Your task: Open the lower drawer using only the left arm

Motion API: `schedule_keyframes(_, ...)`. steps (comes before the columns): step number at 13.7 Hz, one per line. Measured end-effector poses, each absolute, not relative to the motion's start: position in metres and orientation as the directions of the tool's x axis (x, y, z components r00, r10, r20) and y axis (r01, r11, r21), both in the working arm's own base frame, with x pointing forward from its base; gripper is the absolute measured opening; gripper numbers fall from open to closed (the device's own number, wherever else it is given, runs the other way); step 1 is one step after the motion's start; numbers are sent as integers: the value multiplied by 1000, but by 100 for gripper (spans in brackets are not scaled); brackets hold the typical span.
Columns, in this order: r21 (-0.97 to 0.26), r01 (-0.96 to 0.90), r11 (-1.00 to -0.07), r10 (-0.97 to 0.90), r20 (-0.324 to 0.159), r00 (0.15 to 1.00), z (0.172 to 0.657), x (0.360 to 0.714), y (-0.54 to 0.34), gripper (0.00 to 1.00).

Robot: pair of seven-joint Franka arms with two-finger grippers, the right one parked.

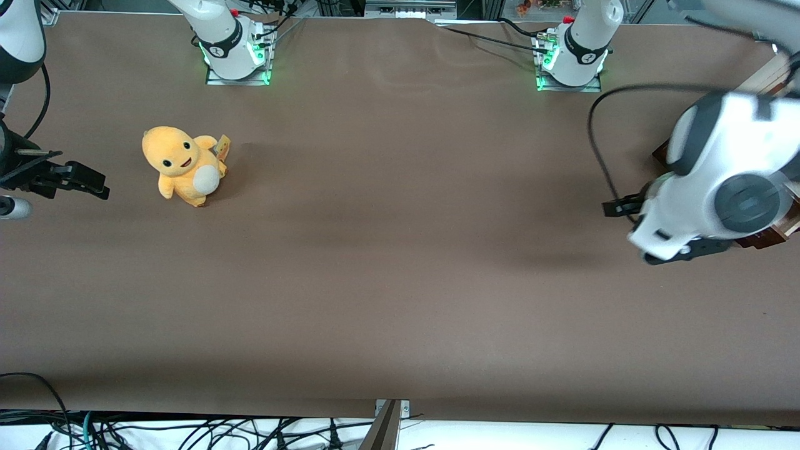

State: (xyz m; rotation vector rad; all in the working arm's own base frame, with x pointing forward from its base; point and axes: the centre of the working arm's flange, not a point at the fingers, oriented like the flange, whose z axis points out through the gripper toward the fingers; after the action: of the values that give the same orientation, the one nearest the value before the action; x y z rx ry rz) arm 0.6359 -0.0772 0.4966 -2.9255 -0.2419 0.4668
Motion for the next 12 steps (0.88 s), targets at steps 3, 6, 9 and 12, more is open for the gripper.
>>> schedule_keyframes(3,14,99,-995,93,-238,967,543,616,-47,100)
schedule_keyframes(6,76,49,-996,40,-116,992,565,591,-45,100)
schedule_keyframes(9,77,-26,-997,-34,-100,994,553,571,-60,100)
schedule_keyframes(12,66,-45,-997,-49,-74,996,552,568,-54,100)
